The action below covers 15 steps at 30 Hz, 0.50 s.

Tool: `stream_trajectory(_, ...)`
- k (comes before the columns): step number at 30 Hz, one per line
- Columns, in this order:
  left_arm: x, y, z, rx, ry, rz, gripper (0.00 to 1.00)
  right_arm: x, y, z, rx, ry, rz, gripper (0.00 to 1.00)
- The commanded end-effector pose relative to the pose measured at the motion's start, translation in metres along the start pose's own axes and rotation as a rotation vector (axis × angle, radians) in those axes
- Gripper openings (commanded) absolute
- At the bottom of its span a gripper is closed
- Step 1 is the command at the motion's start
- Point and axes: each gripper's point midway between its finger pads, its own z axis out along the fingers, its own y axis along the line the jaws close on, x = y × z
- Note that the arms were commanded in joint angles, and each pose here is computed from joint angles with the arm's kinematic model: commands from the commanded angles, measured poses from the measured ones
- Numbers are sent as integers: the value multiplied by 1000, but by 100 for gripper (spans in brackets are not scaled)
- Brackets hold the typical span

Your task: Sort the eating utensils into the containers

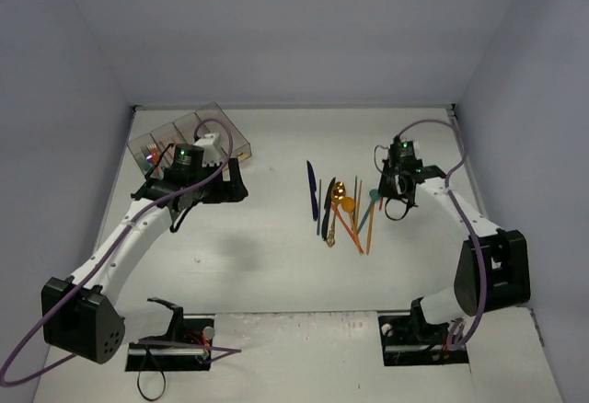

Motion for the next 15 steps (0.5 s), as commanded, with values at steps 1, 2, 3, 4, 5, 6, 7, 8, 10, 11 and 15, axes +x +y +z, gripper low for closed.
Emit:
stream_trajectory(1, -42, -66, -13, 226, -162, 18, 80, -63, 55, -67, -247, -201, 30, 0)
stream_trajectory(2, -44, -78, -14, 260, -173, 23, 80, -68, 66, -76, -294, -220, 33, 0)
stream_trajectory(3, -45, -91, -15, 294, -182, 30, 80, -72, 78, -86, -341, -236, 36, 0)
stream_trajectory(4, -44, -105, -15, 329, -186, 42, 80, -74, 91, -96, -383, -247, 43, 0)
stream_trajectory(5, -50, -115, -16, 358, -208, 38, 80, -74, 105, -106, -428, -258, 41, 0)
stream_trajectory(6, -53, -126, -16, 386, -223, 38, 80, -76, 115, -115, -466, -271, 44, 0)
stream_trajectory(7, -56, -137, -16, 414, -236, 39, 80, -78, 125, -123, -502, -286, 48, 0)
stream_trajectory(8, -59, -150, -17, 444, -250, 43, 80, -82, 133, -132, -540, -308, 56, 0)
stream_trajectory(10, -61, -164, -16, 463, -258, 57, 80, -82, 148, -143, -608, -322, 87, 0)
stream_trajectory(11, -60, -171, -13, 470, -256, 69, 80, -79, 153, -147, -638, -320, 112, 0)
stream_trajectory(15, -61, -194, -11, 506, -278, 96, 80, -84, 173, -167, -758, -358, 182, 0)
